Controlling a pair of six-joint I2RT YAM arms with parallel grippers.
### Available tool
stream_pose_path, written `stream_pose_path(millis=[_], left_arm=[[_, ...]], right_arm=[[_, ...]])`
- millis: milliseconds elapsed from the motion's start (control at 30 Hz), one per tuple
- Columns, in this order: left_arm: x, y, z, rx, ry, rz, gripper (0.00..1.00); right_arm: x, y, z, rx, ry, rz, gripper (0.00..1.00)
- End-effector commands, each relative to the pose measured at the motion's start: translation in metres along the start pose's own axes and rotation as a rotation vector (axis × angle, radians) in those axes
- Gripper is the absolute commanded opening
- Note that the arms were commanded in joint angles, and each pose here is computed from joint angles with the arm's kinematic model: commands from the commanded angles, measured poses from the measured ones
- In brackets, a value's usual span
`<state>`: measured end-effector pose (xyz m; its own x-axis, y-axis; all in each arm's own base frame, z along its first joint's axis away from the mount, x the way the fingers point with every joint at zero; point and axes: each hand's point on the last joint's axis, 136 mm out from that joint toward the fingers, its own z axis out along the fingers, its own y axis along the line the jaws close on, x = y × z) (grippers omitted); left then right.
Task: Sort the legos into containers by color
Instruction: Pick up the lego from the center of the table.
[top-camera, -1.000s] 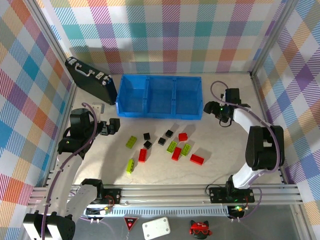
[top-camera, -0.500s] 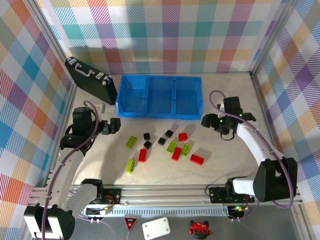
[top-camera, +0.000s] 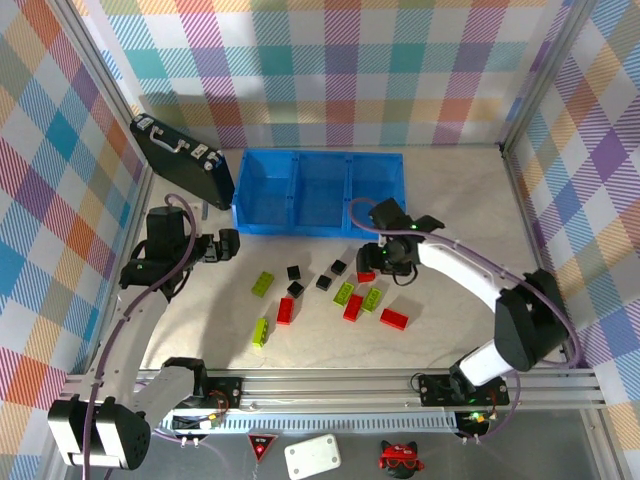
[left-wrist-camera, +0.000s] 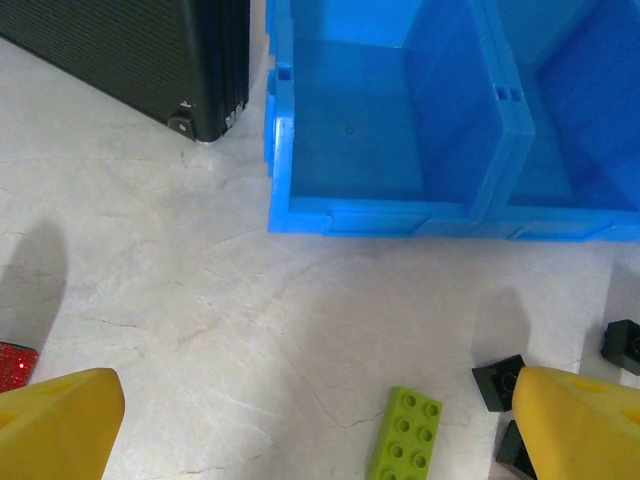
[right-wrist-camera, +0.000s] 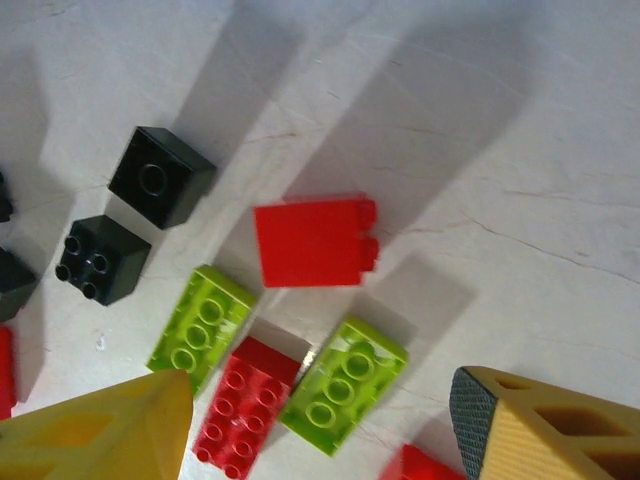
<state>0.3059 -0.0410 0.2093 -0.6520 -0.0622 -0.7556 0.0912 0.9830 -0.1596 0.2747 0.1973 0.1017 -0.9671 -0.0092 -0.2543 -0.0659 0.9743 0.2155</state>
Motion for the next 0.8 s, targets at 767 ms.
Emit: stream_pose_path(millis=[767], left_arm=[[-0.008, 0.002, -0.008, -0.021, -0.015, 0.020, 0.99]], right_arm=[[-0.002, 0.005, 0.061, 0.221, 0.096, -0.017, 0.62]])
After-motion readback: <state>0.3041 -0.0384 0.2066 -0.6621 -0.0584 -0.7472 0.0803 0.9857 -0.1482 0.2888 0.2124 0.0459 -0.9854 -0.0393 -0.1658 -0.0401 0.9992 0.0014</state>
